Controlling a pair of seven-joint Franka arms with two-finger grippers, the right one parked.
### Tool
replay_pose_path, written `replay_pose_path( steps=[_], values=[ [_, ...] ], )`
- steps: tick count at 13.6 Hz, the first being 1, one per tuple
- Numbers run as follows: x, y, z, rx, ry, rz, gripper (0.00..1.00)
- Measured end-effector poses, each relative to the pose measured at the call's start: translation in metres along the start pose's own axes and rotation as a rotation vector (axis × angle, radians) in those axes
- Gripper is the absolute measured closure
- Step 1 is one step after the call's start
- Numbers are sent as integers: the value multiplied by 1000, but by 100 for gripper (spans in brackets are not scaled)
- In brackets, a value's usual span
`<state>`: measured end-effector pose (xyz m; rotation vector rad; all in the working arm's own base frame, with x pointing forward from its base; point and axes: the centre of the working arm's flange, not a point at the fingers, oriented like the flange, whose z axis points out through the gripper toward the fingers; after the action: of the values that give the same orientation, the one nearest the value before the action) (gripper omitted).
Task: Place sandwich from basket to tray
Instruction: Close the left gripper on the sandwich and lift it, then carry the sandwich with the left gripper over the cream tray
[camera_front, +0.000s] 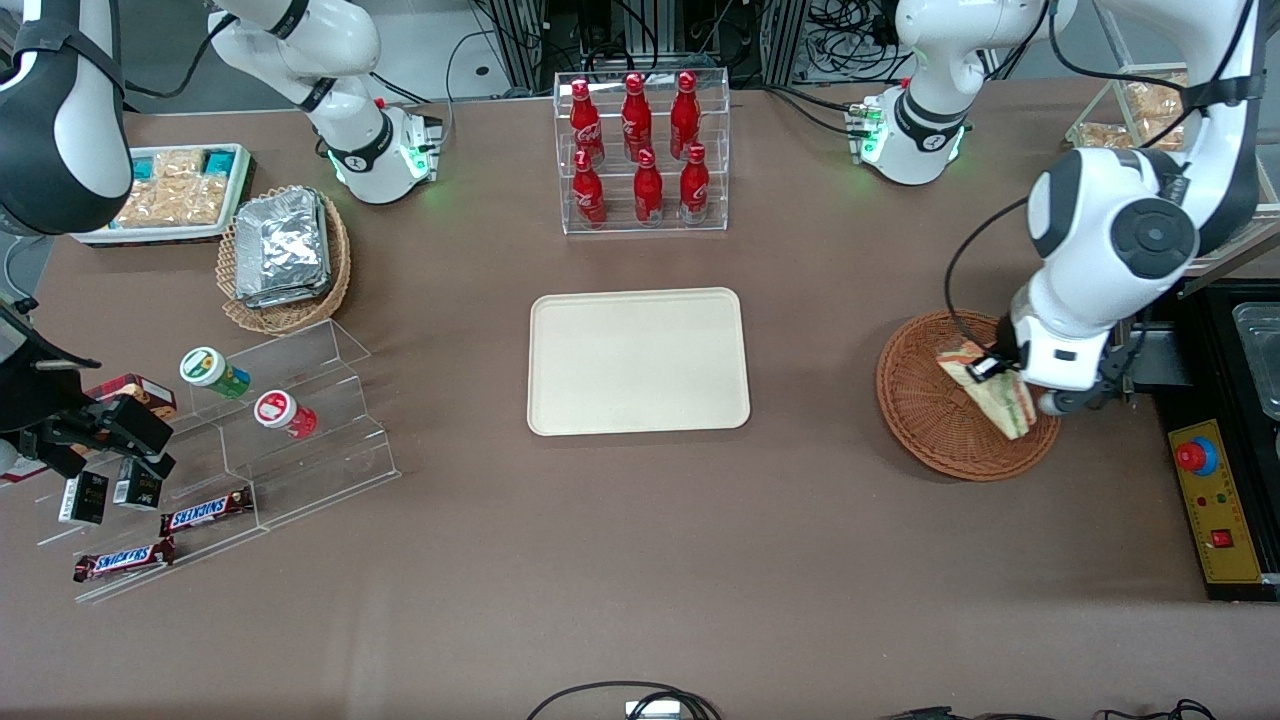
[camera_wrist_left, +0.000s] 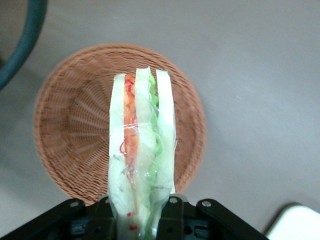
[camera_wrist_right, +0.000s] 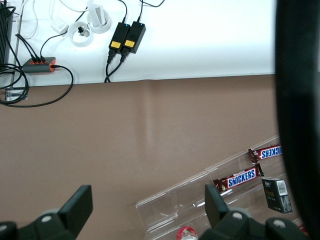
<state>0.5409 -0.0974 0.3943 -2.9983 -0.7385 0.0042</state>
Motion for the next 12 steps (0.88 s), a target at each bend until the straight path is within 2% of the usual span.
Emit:
replay_pose_path(
  steps=[4,10,12],
  values=[
    [-50,71,5,-4,-8,166,80],
    [-129,145,8,38,52,429,80],
    [-150,165,13,33,47,490,80]
  ],
)
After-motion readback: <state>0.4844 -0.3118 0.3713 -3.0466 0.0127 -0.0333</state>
